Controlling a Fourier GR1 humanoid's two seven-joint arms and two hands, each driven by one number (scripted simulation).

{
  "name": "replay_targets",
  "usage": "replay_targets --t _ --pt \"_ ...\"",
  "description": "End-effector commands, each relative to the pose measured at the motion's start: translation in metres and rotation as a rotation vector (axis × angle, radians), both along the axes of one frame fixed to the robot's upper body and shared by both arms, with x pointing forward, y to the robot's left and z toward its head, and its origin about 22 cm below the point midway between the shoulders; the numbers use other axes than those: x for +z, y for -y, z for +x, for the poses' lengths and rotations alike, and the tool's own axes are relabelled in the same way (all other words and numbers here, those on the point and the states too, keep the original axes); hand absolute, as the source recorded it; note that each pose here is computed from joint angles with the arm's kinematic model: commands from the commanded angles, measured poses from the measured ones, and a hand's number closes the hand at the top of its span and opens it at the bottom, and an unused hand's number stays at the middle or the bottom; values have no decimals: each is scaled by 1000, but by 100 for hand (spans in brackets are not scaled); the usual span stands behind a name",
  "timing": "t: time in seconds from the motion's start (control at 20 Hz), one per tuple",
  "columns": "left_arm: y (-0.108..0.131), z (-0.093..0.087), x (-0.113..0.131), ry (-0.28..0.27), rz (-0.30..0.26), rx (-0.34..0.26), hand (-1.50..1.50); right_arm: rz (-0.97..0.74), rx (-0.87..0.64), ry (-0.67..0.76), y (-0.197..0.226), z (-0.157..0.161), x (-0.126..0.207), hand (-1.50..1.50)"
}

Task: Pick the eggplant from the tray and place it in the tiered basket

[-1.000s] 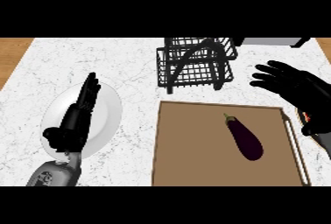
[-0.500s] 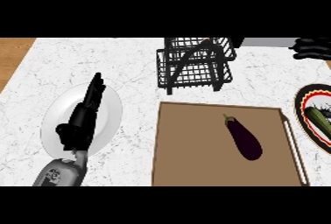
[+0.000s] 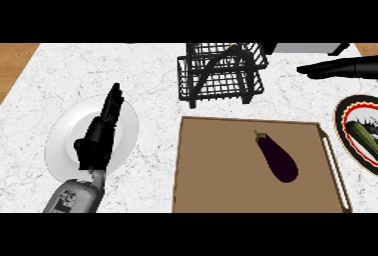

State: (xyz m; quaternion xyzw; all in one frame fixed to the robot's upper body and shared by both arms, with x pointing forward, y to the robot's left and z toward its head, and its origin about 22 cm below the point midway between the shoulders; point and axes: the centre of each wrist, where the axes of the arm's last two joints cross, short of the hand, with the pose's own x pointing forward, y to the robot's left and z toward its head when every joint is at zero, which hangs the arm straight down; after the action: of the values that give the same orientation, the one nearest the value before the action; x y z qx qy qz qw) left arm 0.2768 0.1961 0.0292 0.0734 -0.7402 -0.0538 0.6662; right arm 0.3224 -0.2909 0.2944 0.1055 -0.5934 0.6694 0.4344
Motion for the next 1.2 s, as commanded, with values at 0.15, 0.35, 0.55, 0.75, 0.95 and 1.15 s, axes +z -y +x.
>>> replay_targets --t 0.15,0.35,0.55,0.75,0.95,1.15 --pt "-10 -6 0 4 -10 11 0 -164 114 39 -27 -5 -16 -150" --pt "-15 4 10 6 5 10 0 -195 138 71 -48 -6 -20 -150" --pt "2 6 6 11 9 11 0 -291 147 77 -55 -24 -40 -150" --pt "-2 -7 -7 -5 3 23 0 -387 118 68 -43 -22 -34 -150" --pt "-2 5 4 12 10 21 0 -415 113 76 -53 -21 -53 -150" --pt "12 -12 -1 4 -4 18 0 -445 102 128 -36 -28 -42 -150"
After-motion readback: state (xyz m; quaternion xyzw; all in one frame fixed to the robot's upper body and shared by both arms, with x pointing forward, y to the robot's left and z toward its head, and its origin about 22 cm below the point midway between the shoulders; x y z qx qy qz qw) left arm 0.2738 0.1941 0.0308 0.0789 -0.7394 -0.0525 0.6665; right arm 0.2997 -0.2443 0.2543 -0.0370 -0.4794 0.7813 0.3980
